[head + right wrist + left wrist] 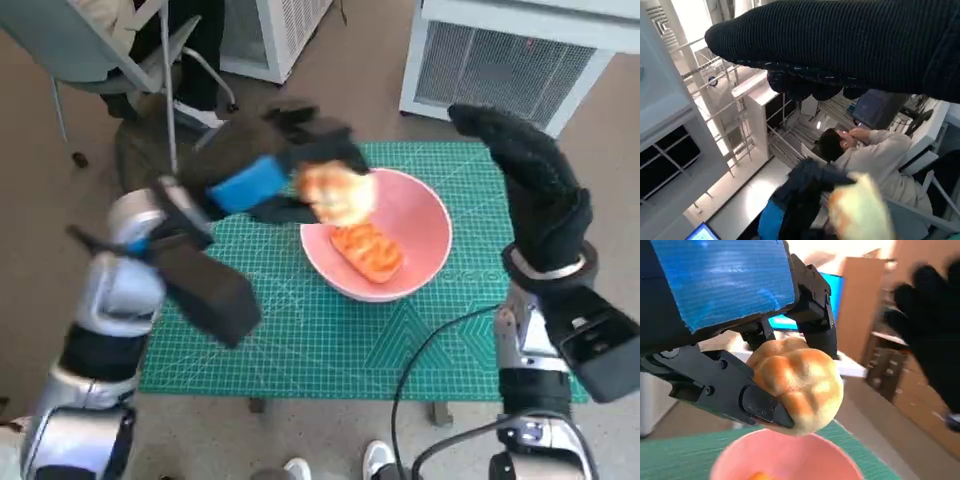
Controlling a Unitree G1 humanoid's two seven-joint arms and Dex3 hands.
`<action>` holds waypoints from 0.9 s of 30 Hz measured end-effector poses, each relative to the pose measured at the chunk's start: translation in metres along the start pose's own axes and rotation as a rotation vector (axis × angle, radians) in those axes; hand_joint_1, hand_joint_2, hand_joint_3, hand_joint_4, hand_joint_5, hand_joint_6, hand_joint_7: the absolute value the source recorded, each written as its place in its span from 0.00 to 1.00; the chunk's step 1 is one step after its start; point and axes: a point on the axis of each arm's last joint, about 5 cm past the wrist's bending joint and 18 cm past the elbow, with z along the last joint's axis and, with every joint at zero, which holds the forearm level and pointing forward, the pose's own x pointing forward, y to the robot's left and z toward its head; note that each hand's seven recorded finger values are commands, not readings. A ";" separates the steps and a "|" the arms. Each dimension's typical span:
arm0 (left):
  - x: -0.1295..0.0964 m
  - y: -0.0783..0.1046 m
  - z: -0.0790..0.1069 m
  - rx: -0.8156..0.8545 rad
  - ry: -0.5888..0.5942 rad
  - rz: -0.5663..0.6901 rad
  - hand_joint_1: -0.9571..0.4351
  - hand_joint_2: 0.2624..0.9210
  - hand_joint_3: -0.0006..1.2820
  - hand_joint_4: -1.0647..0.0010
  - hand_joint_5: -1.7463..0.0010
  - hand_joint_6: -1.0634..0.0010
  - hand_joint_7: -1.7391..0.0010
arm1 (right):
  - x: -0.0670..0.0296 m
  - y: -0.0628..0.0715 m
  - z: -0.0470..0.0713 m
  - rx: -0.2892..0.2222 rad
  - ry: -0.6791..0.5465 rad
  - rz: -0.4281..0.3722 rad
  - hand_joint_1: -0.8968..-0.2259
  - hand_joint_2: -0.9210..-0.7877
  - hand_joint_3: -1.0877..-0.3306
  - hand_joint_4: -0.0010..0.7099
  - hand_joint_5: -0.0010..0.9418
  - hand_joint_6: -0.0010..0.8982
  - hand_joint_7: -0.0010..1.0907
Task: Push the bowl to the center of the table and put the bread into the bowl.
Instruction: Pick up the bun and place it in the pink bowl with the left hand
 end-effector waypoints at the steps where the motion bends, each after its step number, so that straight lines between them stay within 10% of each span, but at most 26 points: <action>1: 0.005 -0.003 -0.001 -0.002 -0.002 -0.014 0.69 1.00 0.06 0.36 0.33 0.41 0.33 | 0.0004 0.000 0.000 0.001 -0.002 0.001 0.47 0.00 0.49 0.39 0.00 0.14 0.41; 6: 0.023 -0.018 -0.007 -0.037 0.013 -0.090 0.69 1.00 0.10 0.40 0.30 0.48 0.29 | 0.0008 0.001 0.000 0.001 -0.005 0.002 0.47 0.00 0.49 0.39 0.00 0.14 0.40; 8: 0.028 -0.024 -0.010 -0.054 0.042 -0.140 0.57 1.00 0.16 0.47 0.52 0.54 0.22 | 0.0009 0.001 0.000 0.001 -0.006 0.003 0.47 0.00 0.49 0.39 0.00 0.14 0.40; 13: 0.035 -0.035 -0.017 -0.090 0.155 -0.325 0.57 0.99 0.05 0.59 0.93 0.63 0.76 | 0.0014 0.001 0.001 0.000 -0.010 0.004 0.47 0.00 0.49 0.40 0.01 0.14 0.40; 27: 0.035 -0.038 -0.026 -0.227 0.244 -0.432 0.46 1.00 0.03 0.78 1.00 0.68 0.91 | 0.0039 -0.002 0.003 -0.008 -0.018 -0.003 0.41 0.00 0.49 0.40 0.00 0.15 0.40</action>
